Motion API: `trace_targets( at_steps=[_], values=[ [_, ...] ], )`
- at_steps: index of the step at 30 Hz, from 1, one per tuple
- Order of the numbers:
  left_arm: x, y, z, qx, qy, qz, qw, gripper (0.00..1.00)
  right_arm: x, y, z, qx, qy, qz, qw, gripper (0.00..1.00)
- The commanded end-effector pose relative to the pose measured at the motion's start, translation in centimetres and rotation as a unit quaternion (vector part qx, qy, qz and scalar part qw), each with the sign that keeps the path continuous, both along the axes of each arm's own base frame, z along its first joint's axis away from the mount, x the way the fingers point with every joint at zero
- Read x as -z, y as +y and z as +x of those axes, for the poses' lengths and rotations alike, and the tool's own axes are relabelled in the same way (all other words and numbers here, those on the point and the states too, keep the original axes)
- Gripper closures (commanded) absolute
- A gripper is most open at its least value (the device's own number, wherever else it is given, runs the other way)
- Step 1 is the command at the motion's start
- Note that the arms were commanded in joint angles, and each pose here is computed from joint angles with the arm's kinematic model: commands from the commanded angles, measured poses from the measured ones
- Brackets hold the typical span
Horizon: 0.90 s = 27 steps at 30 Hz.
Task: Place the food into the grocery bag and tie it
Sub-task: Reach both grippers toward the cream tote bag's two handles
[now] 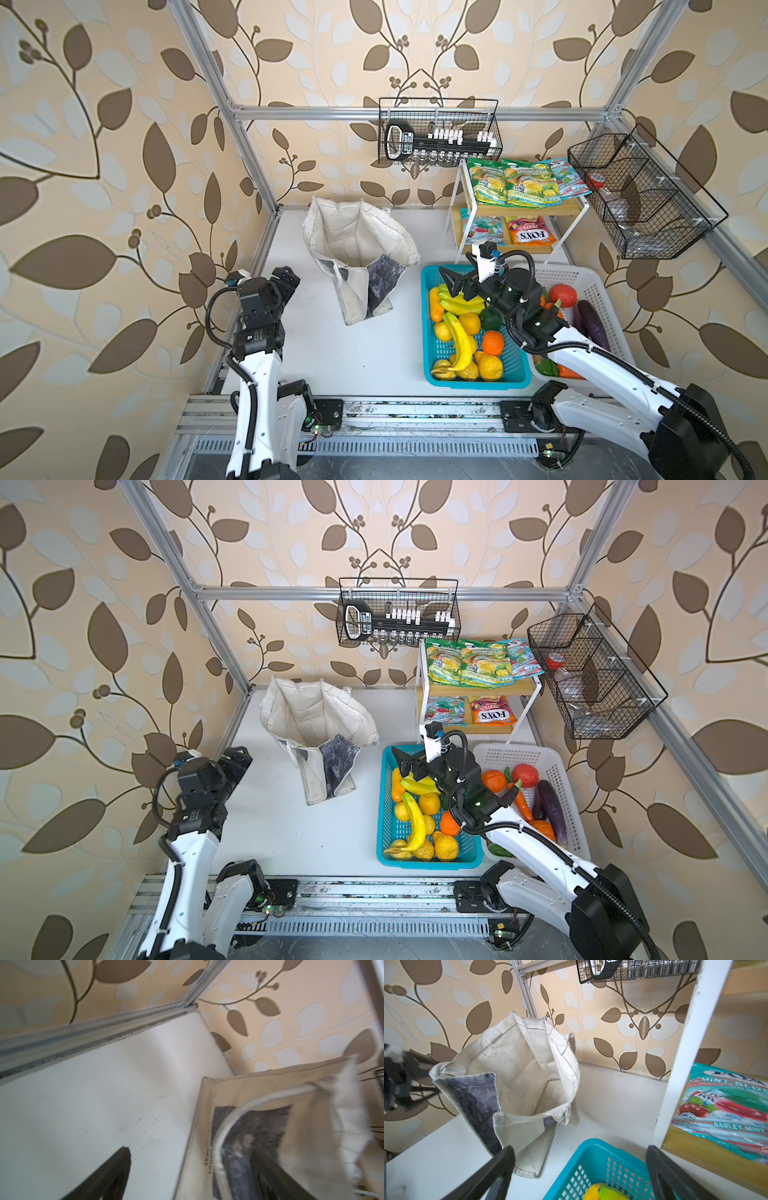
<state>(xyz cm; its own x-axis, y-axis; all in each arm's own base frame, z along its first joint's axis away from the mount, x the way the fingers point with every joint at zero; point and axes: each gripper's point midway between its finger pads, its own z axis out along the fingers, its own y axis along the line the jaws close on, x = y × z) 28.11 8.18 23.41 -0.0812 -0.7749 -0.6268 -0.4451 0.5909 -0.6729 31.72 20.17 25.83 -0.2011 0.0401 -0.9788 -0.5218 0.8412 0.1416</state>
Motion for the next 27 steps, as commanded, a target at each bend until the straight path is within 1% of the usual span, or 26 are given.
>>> trace_targets(
  at_steps=[1,2,4,5,7,8,10,12,15,16,18,21,22,24,27],
  values=[
    [-5.7,-2.5,-0.1,0.082,-0.018,0.066,0.994,0.03,-1.3,-0.6,-0.1,0.005,-0.002,-0.008,1.000,0.00],
    [-7.1,-3.7,0.2,0.109,-0.018,0.079,0.991,0.03,-1.3,-0.8,-0.1,0.006,0.000,-0.005,1.000,0.00],
    [-9.7,-5.7,0.3,0.144,-0.015,0.116,0.983,0.01,-1.5,-1.5,-0.1,0.014,0.007,0.015,1.000,0.00],
    [-11.4,-6.8,0.3,0.160,-0.020,0.141,0.977,0.01,-1.9,-1.8,-0.1,0.012,0.007,0.026,1.000,0.00],
    [-13.5,-9.6,0.6,0.205,-0.027,0.178,0.962,0.01,-2.6,-2.0,-0.3,0.008,0.007,0.040,0.999,0.00],
    [-14.2,-11.6,1.0,0.236,-0.024,0.189,0.953,0.01,-2.9,-2.2,-0.3,0.009,0.009,0.045,0.999,0.00],
    [-14.8,-16.0,1.9,0.308,-0.007,0.220,0.926,0.01,-3.6,-2.7,-0.5,0.010,0.010,0.054,0.998,0.00],
    [-14.2,-21.5,2.8,0.383,0.023,0.277,0.881,0.01,-4.0,-3.2,-0.8,0.010,0.013,0.063,0.998,0.00],
    [-12.8,-27.5,3.5,0.440,0.076,0.368,0.816,0.01,-4.7,-4.2,-1.4,0.008,0.014,0.078,0.997,0.00],
    [-12.5,-29.2,3.7,0.456,0.088,0.382,0.799,0.01,-4.9,-4.7,-1.6,0.011,0.014,0.081,0.997,0.00],
    [-11.2,-32.1,4.3,0.482,0.105,0.393,0.776,0.01,-5.2,-5.7,-1.9,0.021,0.015,0.082,0.996,0.00],
    [-9.5,-34.9,5.2,0.510,0.116,0.394,0.756,0.01,-5.4,-7.8,-2.2,0.049,0.020,0.087,0.995,0.00],
    [-8.9,-35.4,5.5,0.514,0.126,0.394,0.752,0.01,-5.5,-8.6,-2.3,0.062,0.021,0.091,0.994,0.00],
    [-7.1,-36.0,5.9,0.515,0.167,0.405,0.736,0.01,-5.6,-10.0,-2.5,0.082,0.024,0.101,0.991,0.00],
    [-5.9,-36.3,6.4,0.491,0.214,0.454,0.712,0.02,-5.6,-11.1,-2.9,0.093,0.027,0.103,0.990,0.00]
  ],
)
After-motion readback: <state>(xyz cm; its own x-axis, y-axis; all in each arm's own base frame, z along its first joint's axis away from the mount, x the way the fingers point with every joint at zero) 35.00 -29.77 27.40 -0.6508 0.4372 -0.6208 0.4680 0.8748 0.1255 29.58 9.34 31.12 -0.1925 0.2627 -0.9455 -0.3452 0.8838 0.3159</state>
